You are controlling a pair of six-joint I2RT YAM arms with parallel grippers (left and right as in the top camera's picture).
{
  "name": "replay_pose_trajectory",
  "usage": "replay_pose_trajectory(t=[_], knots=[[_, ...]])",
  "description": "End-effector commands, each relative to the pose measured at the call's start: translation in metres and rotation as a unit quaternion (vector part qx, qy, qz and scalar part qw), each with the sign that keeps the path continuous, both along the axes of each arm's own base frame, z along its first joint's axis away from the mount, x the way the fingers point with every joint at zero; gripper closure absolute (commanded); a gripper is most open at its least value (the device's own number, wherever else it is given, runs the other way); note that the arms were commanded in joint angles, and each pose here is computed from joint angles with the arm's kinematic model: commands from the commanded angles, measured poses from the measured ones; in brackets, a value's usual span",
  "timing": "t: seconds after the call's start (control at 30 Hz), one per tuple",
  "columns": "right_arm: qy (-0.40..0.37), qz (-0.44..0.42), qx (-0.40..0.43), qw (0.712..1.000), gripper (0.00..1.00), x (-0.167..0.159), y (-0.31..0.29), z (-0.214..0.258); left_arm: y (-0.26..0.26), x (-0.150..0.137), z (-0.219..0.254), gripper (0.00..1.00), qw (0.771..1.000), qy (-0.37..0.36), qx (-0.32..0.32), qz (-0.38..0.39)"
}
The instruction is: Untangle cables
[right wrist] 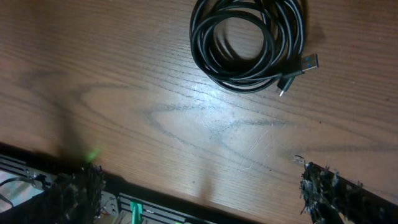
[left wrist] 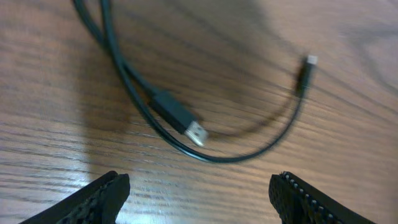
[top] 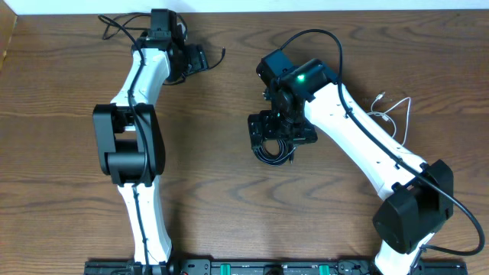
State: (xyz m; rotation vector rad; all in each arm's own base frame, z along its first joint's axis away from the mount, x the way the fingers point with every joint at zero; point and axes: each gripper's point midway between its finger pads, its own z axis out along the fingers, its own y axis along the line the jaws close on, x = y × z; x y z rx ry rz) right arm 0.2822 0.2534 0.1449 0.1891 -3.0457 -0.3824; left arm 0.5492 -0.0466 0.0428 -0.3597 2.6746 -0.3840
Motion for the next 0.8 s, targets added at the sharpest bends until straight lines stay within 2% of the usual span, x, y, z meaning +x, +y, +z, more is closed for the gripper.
replay_pose_trajectory(t=[0.0, 0.13, 0.33, 0.5, 0.67, 0.77], knots=[[-0.006, 0.019, 0.003, 1.000, 0.01, -0.006, 0.007, 0.002, 0.006, -0.002, -0.031, 0.22, 0.995, 0.041, -0.027, 0.082], [-0.006, 0.021, 0.003, 1.000, 0.01, -0.006, 0.008, 0.002, 0.004, 0.003, -0.044, 0.23, 0.993, 0.045, -0.043, 0.104], [-0.006, 0.021, 0.003, 1.000, 0.01, -0.006, 0.008, 0.002, 0.003, 0.024, -0.036, 0.23, 0.993, -0.002, -0.051, 0.103], [-0.005, 0.021, 0.003, 1.000, 0.01, -0.007, 0.008, 0.002, 0.002, 0.042, -0.031, 0.32, 0.987, -0.032, -0.078, 0.139], [-0.001, 0.021, 0.000, 1.000, 0.01, -0.009, 0.007, 0.002, 0.000, 0.049, -0.043, 0.32, 0.985, -0.040, -0.089, 0.143], [0.007, 0.021, -0.005, 1.000, 0.01, -0.013, 0.004, 0.001, -0.005, 0.059, -0.043, 0.35, 0.985, -0.061, -0.114, 0.117]])
